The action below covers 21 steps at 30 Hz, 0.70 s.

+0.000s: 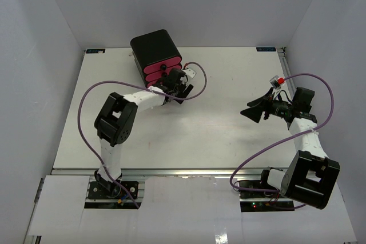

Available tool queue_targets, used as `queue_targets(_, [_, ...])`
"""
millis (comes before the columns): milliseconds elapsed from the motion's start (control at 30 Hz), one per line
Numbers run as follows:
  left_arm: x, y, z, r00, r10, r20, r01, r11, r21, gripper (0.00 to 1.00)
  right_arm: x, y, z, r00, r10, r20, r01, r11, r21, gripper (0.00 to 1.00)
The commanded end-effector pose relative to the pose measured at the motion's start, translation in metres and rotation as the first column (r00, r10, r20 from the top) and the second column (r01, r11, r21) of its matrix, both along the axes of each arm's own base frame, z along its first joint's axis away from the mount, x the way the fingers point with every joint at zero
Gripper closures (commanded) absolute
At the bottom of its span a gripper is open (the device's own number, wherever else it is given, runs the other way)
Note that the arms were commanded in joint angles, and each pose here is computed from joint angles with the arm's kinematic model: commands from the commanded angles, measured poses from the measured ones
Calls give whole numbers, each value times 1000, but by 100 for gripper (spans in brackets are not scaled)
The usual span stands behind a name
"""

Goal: Organize the makeup

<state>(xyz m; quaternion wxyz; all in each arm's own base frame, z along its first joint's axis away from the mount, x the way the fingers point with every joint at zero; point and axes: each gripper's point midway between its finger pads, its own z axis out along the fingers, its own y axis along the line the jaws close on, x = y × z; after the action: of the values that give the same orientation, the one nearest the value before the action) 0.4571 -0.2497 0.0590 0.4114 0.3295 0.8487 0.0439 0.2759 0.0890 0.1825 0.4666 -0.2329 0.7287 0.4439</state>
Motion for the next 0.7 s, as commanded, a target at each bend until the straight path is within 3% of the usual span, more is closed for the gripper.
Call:
queue_targets(0, [-42, -42, 108, 990, -138, 31, 140, 924, -357, 12, 3, -4, 4, 999, -10, 44, 12, 999, -34, 10])
queue_targets(133, [-94, -48, 170, 959, -276, 65, 262, 776, -574, 7, 6, -10, 4, 997, -45, 58, 50, 996, -77, 10])
queue_targets(167, [-101, -42, 179, 961, -271, 58, 248, 744, -620, 2, 8, -13, 2, 996, -66, 56, 72, 993, -96, 10])
queue_targets(300, [-136, -7, 214, 953, -281, 115, 275, 641, -717, 2, 12, -23, -3, 990, -132, 47, 138, 978, -154, 10])
queue_targets(400, [-155, 23, 221, 959, -236, 155, 272, 628, -729, 2, 15, -31, -6, 981, -191, 11, 190, 965, -183, 10])
queue_targets(667, [-184, 84, 183, 987, -32, 157, 135, 689, -712, 2, 18, -61, -12, 934, -353, 55, 352, 883, -310, 10])
